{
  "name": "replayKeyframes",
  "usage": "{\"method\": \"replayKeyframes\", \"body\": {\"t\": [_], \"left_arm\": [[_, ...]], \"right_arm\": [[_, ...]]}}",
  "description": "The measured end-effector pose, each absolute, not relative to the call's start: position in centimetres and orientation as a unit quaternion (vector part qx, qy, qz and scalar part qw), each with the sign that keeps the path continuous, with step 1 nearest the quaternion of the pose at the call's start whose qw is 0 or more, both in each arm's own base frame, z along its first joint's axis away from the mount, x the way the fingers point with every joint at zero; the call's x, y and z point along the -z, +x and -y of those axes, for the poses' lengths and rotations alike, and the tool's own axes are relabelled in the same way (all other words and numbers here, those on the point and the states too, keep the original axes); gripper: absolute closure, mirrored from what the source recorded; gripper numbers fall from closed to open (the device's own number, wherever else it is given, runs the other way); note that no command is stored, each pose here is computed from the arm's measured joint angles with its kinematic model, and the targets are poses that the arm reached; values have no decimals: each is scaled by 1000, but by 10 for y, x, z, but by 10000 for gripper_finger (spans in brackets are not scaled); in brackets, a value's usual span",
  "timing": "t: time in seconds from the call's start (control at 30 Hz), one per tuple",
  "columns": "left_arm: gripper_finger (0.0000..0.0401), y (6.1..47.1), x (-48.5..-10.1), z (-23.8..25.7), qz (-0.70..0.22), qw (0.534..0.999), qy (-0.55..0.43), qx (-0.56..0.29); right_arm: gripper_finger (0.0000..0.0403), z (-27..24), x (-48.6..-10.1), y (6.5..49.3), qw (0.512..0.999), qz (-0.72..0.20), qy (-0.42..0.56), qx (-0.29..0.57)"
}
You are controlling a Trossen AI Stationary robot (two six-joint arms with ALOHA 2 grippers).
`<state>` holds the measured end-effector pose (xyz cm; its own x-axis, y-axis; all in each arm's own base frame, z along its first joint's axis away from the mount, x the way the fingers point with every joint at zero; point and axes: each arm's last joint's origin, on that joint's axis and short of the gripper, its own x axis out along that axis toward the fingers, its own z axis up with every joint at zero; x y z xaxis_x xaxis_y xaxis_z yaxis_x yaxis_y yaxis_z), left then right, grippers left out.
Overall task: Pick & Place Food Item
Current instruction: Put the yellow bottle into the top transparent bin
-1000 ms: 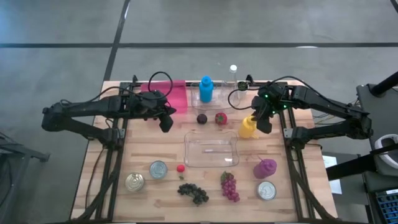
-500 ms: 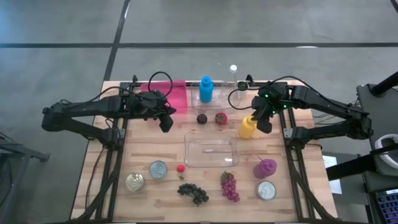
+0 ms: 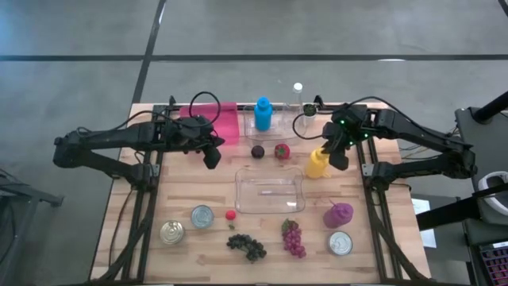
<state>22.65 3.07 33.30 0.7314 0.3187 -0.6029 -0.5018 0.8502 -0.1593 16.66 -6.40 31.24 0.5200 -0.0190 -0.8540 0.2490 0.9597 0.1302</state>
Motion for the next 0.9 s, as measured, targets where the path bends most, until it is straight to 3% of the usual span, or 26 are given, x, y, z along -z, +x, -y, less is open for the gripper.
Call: {"method": "replayKeyframes", "body": {"t": [0.4,0.63,0.9], "left_arm": [[395,225,-331,-30,-301,913,-156,-225],[395,225,-331,-31,-301,913,-156,-225],[395,225,-331,-31,-306,917,-137,-218]], "right_arm": [[333,64,-363,166,901,-414,100,85],[333,65,-395,167,895,-426,92,94],[333,76,-422,193,905,-415,48,78]]}}
